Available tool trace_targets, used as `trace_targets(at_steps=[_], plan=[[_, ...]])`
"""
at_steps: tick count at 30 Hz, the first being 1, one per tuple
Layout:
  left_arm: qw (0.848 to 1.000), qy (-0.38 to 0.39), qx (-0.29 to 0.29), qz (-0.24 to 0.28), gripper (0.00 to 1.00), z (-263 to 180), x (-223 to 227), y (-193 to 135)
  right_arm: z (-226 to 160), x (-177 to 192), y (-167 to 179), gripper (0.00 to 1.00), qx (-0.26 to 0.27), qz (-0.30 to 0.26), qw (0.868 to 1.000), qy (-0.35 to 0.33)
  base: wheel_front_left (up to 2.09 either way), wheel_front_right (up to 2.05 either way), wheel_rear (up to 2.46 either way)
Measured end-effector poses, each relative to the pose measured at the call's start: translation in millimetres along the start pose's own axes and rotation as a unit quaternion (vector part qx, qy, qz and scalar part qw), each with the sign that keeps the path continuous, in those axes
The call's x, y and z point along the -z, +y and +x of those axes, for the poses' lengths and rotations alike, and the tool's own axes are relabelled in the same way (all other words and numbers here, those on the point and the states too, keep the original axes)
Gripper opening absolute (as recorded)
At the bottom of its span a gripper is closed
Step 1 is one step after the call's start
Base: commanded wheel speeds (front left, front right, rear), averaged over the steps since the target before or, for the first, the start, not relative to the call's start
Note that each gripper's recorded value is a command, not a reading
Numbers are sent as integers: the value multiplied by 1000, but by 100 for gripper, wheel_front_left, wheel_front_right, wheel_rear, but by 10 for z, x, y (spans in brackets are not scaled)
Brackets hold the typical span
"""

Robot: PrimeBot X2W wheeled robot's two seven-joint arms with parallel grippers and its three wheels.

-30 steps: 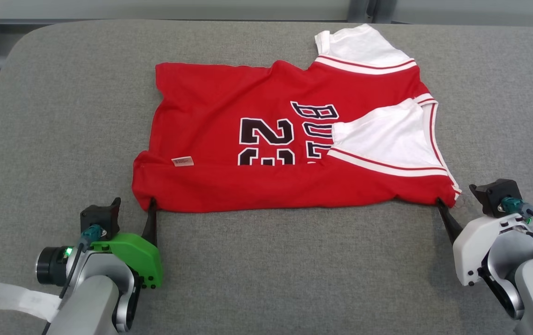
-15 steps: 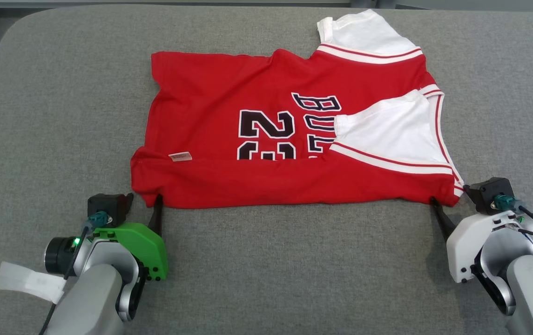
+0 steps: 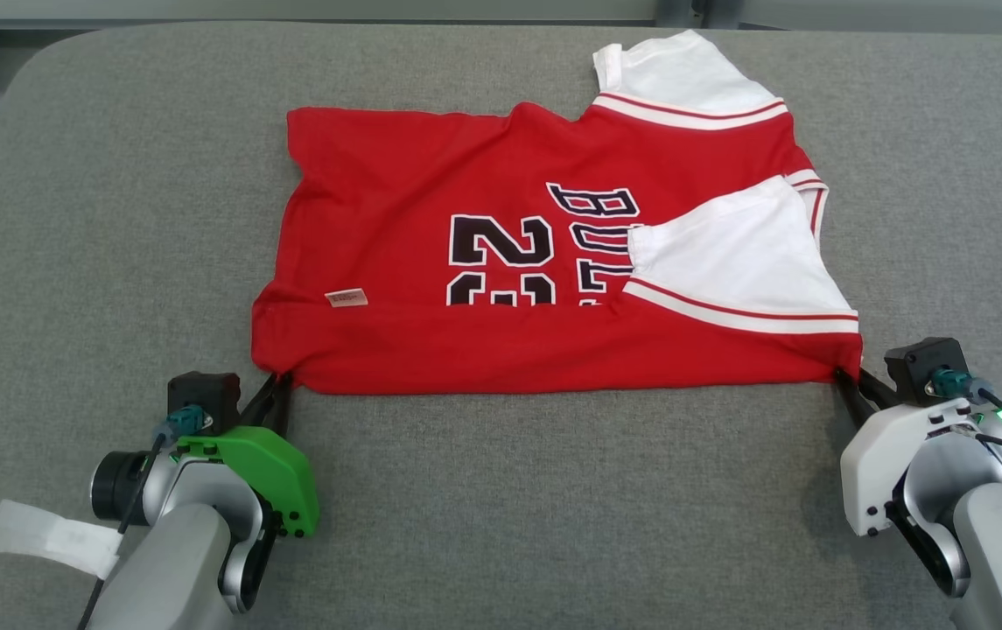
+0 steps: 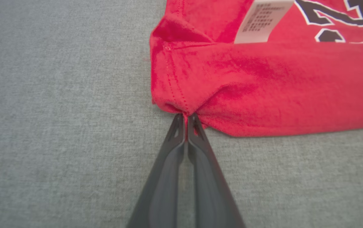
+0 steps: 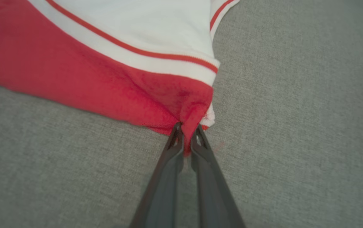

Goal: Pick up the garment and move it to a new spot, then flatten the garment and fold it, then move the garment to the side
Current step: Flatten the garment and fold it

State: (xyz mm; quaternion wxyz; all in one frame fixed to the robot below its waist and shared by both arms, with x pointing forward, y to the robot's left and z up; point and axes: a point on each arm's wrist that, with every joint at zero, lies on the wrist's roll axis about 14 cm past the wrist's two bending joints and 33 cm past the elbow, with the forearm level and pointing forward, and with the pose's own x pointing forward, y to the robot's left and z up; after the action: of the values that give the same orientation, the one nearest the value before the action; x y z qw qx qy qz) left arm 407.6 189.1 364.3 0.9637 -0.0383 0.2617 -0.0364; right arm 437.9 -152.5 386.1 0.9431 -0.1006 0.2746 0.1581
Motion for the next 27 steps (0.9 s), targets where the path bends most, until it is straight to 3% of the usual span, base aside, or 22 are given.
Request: trace_targets(at_steps=[17, 27], plan=[[999, 8, 30, 17, 0, -436, 135, -113, -738, 127, 39, 0, 14, 59, 998, 8, 0, 0, 0], [999, -6, 44, -9, 0, -708, 43, -265, -1118, 134, 79, 0, 25, 96, 995, 3, 0, 0, 0]])
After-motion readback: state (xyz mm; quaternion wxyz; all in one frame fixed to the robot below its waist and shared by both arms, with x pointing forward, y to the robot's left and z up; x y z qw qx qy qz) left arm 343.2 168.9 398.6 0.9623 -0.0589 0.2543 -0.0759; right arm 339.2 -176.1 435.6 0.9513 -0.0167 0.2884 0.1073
